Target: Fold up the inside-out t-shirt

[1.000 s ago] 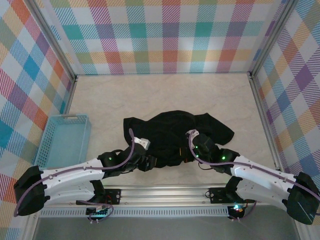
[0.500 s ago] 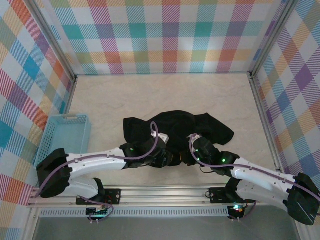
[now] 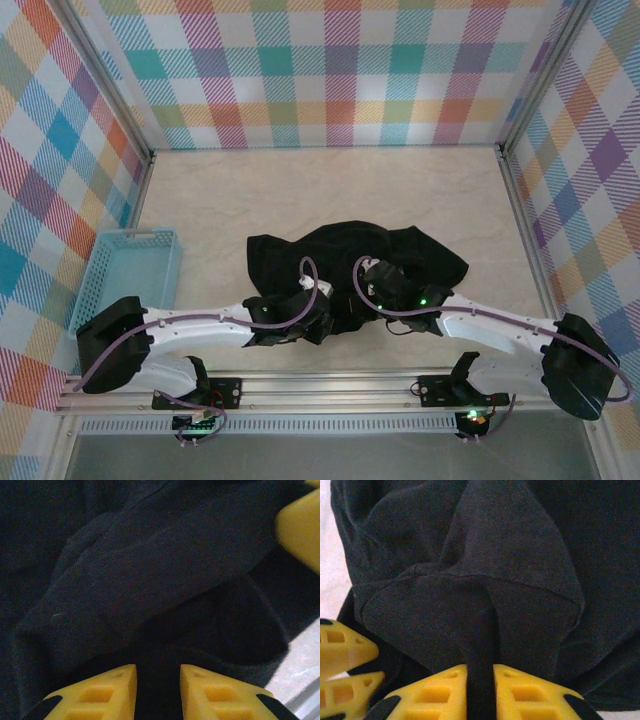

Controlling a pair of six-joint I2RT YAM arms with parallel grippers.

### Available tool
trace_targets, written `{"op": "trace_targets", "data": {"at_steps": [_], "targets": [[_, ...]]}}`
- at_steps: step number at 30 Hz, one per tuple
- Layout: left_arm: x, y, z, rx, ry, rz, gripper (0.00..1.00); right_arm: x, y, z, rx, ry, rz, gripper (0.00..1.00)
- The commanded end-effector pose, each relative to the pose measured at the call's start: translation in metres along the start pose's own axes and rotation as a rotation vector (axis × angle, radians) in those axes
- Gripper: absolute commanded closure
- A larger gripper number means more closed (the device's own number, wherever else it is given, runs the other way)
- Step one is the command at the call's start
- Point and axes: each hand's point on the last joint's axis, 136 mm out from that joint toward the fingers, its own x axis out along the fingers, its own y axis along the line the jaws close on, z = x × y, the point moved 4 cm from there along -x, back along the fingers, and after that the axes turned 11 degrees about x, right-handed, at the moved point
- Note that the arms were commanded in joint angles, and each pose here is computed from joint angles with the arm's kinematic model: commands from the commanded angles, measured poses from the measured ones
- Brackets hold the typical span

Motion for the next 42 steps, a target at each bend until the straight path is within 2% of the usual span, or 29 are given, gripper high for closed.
{"op": "trace_targets", "data": {"at_steps": [1,3,8,10,15,18,26,28,33,42], "targets": [[-0.007,0.006,-0.005,-0.017,-0.044,0.017,0.71,-0.02,0.016,0.017,0.011,-0.068,0.065,0.95],[-0.009,0.01,-0.011,-0.017,-0.047,0.016,0.7,-0.031,0.03,0.02,0.009,-0.082,0.17,0.99],[-0.017,0.014,-0.017,0.006,-0.052,0.009,0.69,-0.054,0.06,0.023,0.005,-0.105,0.4,1.0],[-0.029,0.013,-0.012,0.025,-0.086,-0.003,0.65,-0.062,0.068,0.025,-0.009,-0.116,0.459,1.0],[-0.075,0.006,0.015,0.053,-0.252,-0.072,0.48,-0.064,0.07,0.029,-0.038,-0.12,0.44,1.0],[-0.09,0.005,0.022,0.076,-0.278,-0.093,0.4,-0.063,0.072,0.029,-0.049,-0.108,0.435,1.0],[-0.083,-0.018,0.045,0.103,-0.282,-0.143,0.41,-0.065,0.08,0.032,-0.052,-0.102,0.462,1.0],[-0.079,-0.02,0.049,0.106,-0.281,-0.14,0.43,-0.065,0.08,0.032,-0.052,-0.101,0.46,1.0],[-0.067,-0.031,0.055,0.121,-0.257,-0.157,0.56,-0.063,0.078,0.034,-0.048,-0.107,0.435,1.0],[-0.062,-0.029,0.052,0.111,-0.232,-0.14,0.97,-0.05,0.067,0.043,-0.014,-0.118,0.296,1.0]]}}
